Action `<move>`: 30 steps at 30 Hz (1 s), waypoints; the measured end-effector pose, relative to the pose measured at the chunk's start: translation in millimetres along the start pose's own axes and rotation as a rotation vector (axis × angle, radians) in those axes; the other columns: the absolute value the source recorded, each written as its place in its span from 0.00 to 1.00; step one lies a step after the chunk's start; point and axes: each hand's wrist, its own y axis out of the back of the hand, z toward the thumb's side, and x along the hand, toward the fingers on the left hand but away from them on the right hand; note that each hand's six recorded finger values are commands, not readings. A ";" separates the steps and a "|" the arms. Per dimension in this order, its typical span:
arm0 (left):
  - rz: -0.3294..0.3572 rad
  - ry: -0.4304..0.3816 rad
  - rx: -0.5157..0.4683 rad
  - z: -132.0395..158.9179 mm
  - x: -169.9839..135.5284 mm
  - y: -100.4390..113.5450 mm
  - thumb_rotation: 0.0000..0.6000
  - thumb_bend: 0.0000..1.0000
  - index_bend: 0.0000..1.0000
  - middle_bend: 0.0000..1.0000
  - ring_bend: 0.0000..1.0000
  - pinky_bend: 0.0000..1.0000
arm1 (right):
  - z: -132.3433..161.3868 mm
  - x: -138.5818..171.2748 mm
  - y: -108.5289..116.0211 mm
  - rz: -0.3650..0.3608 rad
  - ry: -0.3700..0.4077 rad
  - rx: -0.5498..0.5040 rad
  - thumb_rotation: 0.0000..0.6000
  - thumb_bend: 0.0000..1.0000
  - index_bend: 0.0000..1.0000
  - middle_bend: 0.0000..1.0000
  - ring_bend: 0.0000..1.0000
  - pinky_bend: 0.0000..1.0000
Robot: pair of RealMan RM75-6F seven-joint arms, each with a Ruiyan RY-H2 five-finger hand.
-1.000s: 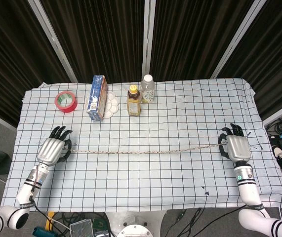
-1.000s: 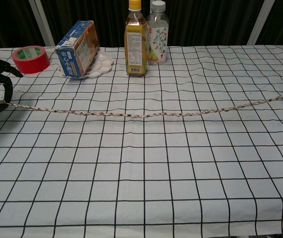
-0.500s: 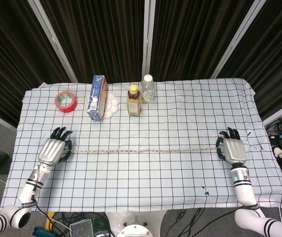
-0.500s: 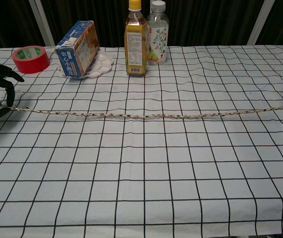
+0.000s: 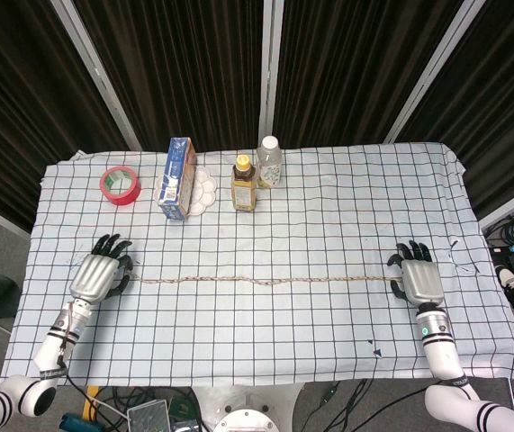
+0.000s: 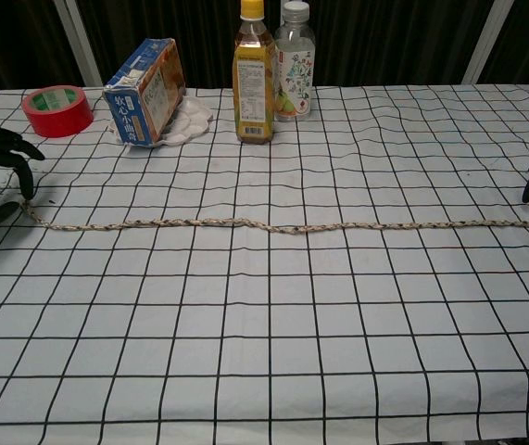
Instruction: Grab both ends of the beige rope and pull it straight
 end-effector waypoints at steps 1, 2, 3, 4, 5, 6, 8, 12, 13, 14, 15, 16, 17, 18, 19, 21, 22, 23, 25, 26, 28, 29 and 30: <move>-0.001 0.001 0.000 -0.1 -0.1 0.0 1.00 0.36 0.36 0.14 0.00 0.00 | -0.1 0.2 0.3 0.001 -0.001 0.000 1.00 0.17 0.29 0.10 0.00 0.00; -0.002 0.002 0.000 -0.2 -0.2 0.1 1.00 0.33 0.34 0.14 0.00 0.00 | -0.1 0.4 0.6 0.002 -0.002 -0.002 1.00 0.14 0.27 0.10 0.00 0.00; -0.001 0.004 -0.001 -0.5 -0.4 0.6 1.00 0.31 0.32 0.13 0.00 0.00 | -0.1 0.7 1.5 0.001 -0.002 -0.004 1.00 0.12 0.25 0.10 0.00 0.00; 0.000 0.006 -0.003 -0.6 -0.6 1.2 1.00 0.28 0.30 0.13 0.00 0.00 | -0.1 1.0 2.6 -0.001 -0.003 -0.006 1.00 0.10 0.23 0.09 0.00 0.00; 0.004 0.009 -0.005 -0.7 -0.9 2.0 1.00 0.25 0.27 0.12 0.00 0.00 | -0.2 1.3 3.8 -0.003 -0.003 -0.009 1.00 0.08 0.21 0.09 0.00 0.00; 0.009 0.010 -0.008 -0.7 -1.2 3.2 1.00 0.22 0.24 0.11 0.00 0.00 | -0.4 1.8 5.9 -0.007 -0.004 -0.012 1.00 0.05 0.18 0.08 0.00 0.00; 0.028 0.015 -0.019 -0.6 -2.2 7.7 1.00 0.19 0.20 0.10 0.00 0.00 | -0.8 2.9 10.4 -0.018 -0.004 -0.018 1.00 0.02 0.15 0.08 0.00 0.00; 0.074 0.030 -0.058 -3.4 -5.7 22.7 1.00 0.16 0.19 0.09 0.00 0.00 | -0.4 7.5 27.2 -0.051 0.004 -0.042 1.00 0.02 0.13 0.07 0.00 0.00; 0.087 0.039 -0.072 -6.3 -7.7 28.7 1.00 0.16 0.19 0.09 0.00 0.00 | -0.4 9.0 32.3 -0.059 0.007 -0.049 1.00 0.05 0.13 0.08 0.00 0.00; 0.097 0.048 -0.081 -9.3 -9.7 33.8 1.00 0.16 0.19 0.09 0.00 0.00 | -0.7 10.9 38.2 -0.069 0.011 -0.057 1.00 0.10 0.13 0.09 0.00 0.00; 0.108 0.059 -0.090 -13.0 -12.1 39.6 1.00 0.16 0.19 0.09 0.00 0.00 | -1.8 14.0 47.3 -0.086 0.017 -0.066 1.00 0.13 0.13 0.10 0.00 0.00; 0.124 0.077 -0.098 -19.5 -16.1 48.1 1.00 0.16 0.20 0.09 0.00 0.00 | -3.5 16.6 55.0 -0.100 0.021 -0.069 1.00 0.17 0.13 0.11 0.00 0.00; 0.137 0.092 -0.102 -25.1 -19.8 54.8 1.00 0.16 0.20 0.09 0.00 0.00 | -5.4 19.6 62.9 -0.114 0.026 -0.071 1.00 0.21 0.13 0.12 0.00 0.00; 0.154 0.112 -0.104 -33.1 -25.6 64.1 1.00 0.16 0.21 0.09 0.00 0.00 | -8.2 24.3 73.7 -0.134 0.034 -0.072 1.00 0.23 0.14 0.13 0.00 0.00; 0.167 0.129 -0.106 -39.4 -30.9 71.0 1.00 0.16 0.22 0.10 0.00 0.00 | -10.4 28.3 81.7 -0.150 0.040 -0.072 1.00 0.24 0.14 0.13 0.00 0.00; 0.197 0.173 -0.111 -53.9 -46.3 86.0 1.00 0.16 0.23 0.10 0.00 0.00 | -16.2 39.3 99.2 -0.184 0.054 -0.070 1.00 0.26 0.16 0.13 0.00 0.00; 0.210 0.193 -0.112 -59.8 -54.2 91.6 1.00 0.16 0.23 0.10 0.00 0.00 | -19.4 44.6 106.0 -0.199 0.056 -0.069 1.00 0.26 0.16 0.13 0.00 0.00; 0.222 0.212 -0.113 -65.2 -62.4 96.5 1.00 0.16 0.23 0.10 0.00 0.00 | -22.8 50.2 112.1 -0.214 0.056 -0.067 1.00 0.26 0.17 0.13 0.00 0.00; 0.245 0.251 -0.111 -74.5 -81.1 104.5 1.00 0.16 0.23 0.10 0.00 0.00 | -30.0 64.1 122.6 -0.244 0.050 -0.069 1.00 0.26 0.17 0.13 0.00 0.00; 0.252 0.266 -0.111 -77.0 -89.0 106.4 1.00 0.16 0.23 0.10 0.00 0.00 | -32.9 70.8 125.5 -0.253 0.045 -0.073 1.00 0.26 0.17 0.13 0.00 0.00; 0.261 0.296 -0.114 -79.8 -106.6 107.8 1.00 0.16 0.23 0.10 0.00 0.00 | -38.6 85.6 129.6 -0.270 0.034 -0.081 1.00 0.26 0.17 0.13 0.00 0.00; 0.263 0.307 -0.118 -79.8 -113.5 107.5 1.00 0.16 0.23 0.10 0.00 0.00 | -40.6 91.4 130.1 -0.275 0.029 -0.085 1.00 0.26 0.17 0.14 0.00 0.00; 0.264 0.316 -0.122 -79.5 -120.1 107.1 1.00 0.16 0.23 0.10 0.00 0.00 | -43.2 99.3 129.8 -0.279 0.023 -0.089 1.00 0.26 0.17 0.14 0.00 0.00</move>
